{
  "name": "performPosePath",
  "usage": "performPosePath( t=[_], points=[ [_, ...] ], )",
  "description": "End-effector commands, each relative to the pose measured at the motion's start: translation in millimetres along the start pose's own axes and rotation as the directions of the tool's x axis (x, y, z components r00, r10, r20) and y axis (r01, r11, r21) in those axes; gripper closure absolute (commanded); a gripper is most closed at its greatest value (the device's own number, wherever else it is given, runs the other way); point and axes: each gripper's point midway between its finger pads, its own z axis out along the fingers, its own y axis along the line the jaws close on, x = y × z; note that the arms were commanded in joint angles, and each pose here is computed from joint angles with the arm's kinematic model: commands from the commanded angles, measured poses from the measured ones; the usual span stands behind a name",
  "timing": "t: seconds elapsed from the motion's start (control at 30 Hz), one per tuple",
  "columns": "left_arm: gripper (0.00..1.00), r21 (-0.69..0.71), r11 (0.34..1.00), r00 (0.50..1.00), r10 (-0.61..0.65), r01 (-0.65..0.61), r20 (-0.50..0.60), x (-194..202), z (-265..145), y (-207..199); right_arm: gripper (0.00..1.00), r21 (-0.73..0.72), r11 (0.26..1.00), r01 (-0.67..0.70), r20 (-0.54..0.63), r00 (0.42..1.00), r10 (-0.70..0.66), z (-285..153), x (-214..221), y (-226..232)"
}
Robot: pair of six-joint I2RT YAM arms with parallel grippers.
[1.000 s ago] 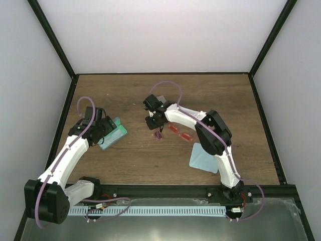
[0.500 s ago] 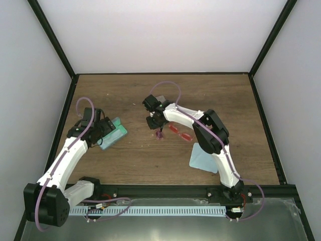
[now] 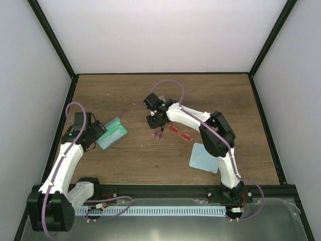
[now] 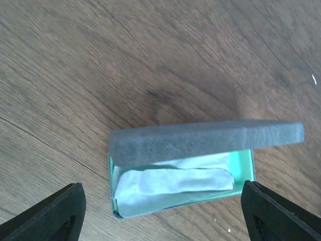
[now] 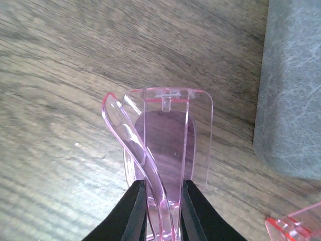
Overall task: Organize the sunglasses
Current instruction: Pick up the sunglasses from the center of the board.
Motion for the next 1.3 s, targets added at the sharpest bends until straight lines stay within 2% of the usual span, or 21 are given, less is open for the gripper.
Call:
performPosePath(
  t=[0.0,0.23,0.33,0.5,0.73,0.97,1.27],
  points=[
    [0.14,0.002,1.0,0.998,0.0,0.0,0.056,-24.0,-3.6,1.2,0.85,-0.059,0.998,-0.012,0.047,0.999,0.015,-30.3,-7.9,12.6],
    [0.16,-0.006,0.998,0.993,-0.063,0.064,0.102,-69.6,4.1,7.6,0.85,-0.061,0.998,-0.01,0.055,0.998,0.014,-39.1,-6.8,12.0],
    [0.17,-0.02,0.995,0.994,-0.095,0.096,0.052,-78.2,19.8,18.1,0.85,-0.056,0.998,-0.009,0.053,0.999,0.012,-39.9,-3.7,10.1],
    [0.21,-0.005,0.987,0.982,-0.159,0.16,-0.099,-65.5,60.9,25.8,0.86,-0.051,0.999,-0.005,0.054,0.999,0.008,-39.7,-1.3,8.5],
    [0.24,0.067,0.986,0.963,-0.133,0.152,-0.235,-43.5,90.3,14.1,0.86,-0.045,0.999,-0.006,0.062,0.998,0.009,-41.9,-3.5,7.7],
    [0.21,0.081,0.993,0.935,-0.056,0.09,-0.349,-7.4,97.1,10.2,0.87,-0.045,0.999,-0.012,0.062,0.998,0.015,-40.5,-4.9,7.7],
    [0.18,0.111,0.991,0.91,-0.024,0.076,-0.415,30.3,85.7,11.2,0.86,-0.052,0.999,-0.011,0.069,0.998,0.015,-43.6,-9.7,10.0]
  ],
)
